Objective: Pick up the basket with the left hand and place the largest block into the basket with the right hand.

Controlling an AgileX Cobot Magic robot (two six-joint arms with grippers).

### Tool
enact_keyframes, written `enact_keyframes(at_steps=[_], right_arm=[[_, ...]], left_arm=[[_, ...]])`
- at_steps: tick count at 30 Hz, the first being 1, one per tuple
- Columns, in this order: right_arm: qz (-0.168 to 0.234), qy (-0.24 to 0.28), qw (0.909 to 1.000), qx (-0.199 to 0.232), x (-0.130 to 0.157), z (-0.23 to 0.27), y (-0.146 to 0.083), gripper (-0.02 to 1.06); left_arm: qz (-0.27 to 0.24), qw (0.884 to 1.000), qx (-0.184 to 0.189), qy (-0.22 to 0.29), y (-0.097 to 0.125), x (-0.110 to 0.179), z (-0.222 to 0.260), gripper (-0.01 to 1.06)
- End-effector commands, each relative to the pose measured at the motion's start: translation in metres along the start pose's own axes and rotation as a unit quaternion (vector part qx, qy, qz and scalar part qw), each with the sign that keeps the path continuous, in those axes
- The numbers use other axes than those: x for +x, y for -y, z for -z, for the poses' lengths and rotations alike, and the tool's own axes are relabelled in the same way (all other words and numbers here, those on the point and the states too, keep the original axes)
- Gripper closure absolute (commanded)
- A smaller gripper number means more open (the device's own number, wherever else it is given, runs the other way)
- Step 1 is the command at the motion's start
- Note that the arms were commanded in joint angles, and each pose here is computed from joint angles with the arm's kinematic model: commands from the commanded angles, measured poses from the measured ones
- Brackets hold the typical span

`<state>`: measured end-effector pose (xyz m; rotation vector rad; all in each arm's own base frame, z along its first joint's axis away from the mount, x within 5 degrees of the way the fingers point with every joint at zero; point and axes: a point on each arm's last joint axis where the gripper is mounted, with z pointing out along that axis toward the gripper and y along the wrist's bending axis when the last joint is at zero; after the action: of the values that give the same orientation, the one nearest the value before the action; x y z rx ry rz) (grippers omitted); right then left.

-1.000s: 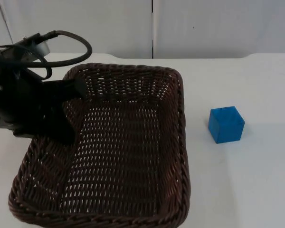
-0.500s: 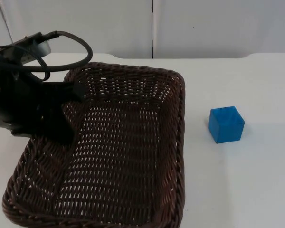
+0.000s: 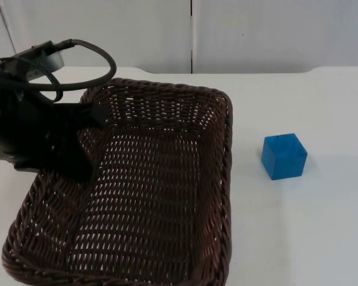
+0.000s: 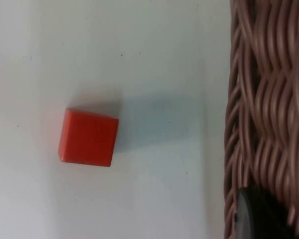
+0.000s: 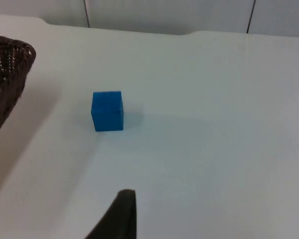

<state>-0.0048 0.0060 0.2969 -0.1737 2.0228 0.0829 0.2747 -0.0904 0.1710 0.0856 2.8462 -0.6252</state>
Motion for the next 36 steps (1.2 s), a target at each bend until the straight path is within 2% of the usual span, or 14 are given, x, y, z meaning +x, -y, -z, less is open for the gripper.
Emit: enact_keyframes(at_steps=[1,7,9,12,17,24,29,33,36], right_arm=[[-0.009,0.003,1.0000,-0.002,-0.011,-0.002,0.000,-0.01],[-0.020,-0.064,0.9977,-0.013,-0.050,-0.037,0.003,-0.01],[-0.024,-0.072,0.9970,-0.016,-0.056,-0.046,0.004,-0.01],[-0.008,-0.098,0.9943,-0.041,-0.071,-0.076,0.003,-0.01],[-0.012,-0.124,0.9889,-0.082,-0.085,-0.111,-0.001,-0.01],[-0.017,-0.182,0.9782,-0.097,-0.088,-0.155,0.000,-0.01],[-0.029,-0.246,0.9637,-0.100,-0.088,-0.201,0.004,-0.01],[-0.010,-0.259,0.9590,-0.113,-0.088,-0.220,-0.006,-0.01],[0.006,-0.246,0.9613,-0.125,-0.090,-0.234,-0.019,-0.01]], left_arm=[[0.001,1.000,0.004,0.004,0.001,0.000,0.003,1.05],[0.001,1.000,0.003,0.007,0.001,-0.001,0.003,1.05],[0.001,1.000,0.003,0.007,0.001,-0.001,0.003,1.05],[0.001,1.000,0.003,0.007,0.001,-0.001,0.003,1.05],[0.001,1.000,0.003,0.007,0.001,-0.001,0.003,1.05],[0.001,1.000,0.003,0.007,0.001,-0.001,0.003,1.05],[0.001,1.000,0.003,0.007,0.001,-0.001,0.003,1.05],[0.001,1.000,0.003,0.007,0.001,-0.001,0.003,1.05],[0.001,1.000,0.003,0.007,0.001,-0.001,0.003,1.05]])
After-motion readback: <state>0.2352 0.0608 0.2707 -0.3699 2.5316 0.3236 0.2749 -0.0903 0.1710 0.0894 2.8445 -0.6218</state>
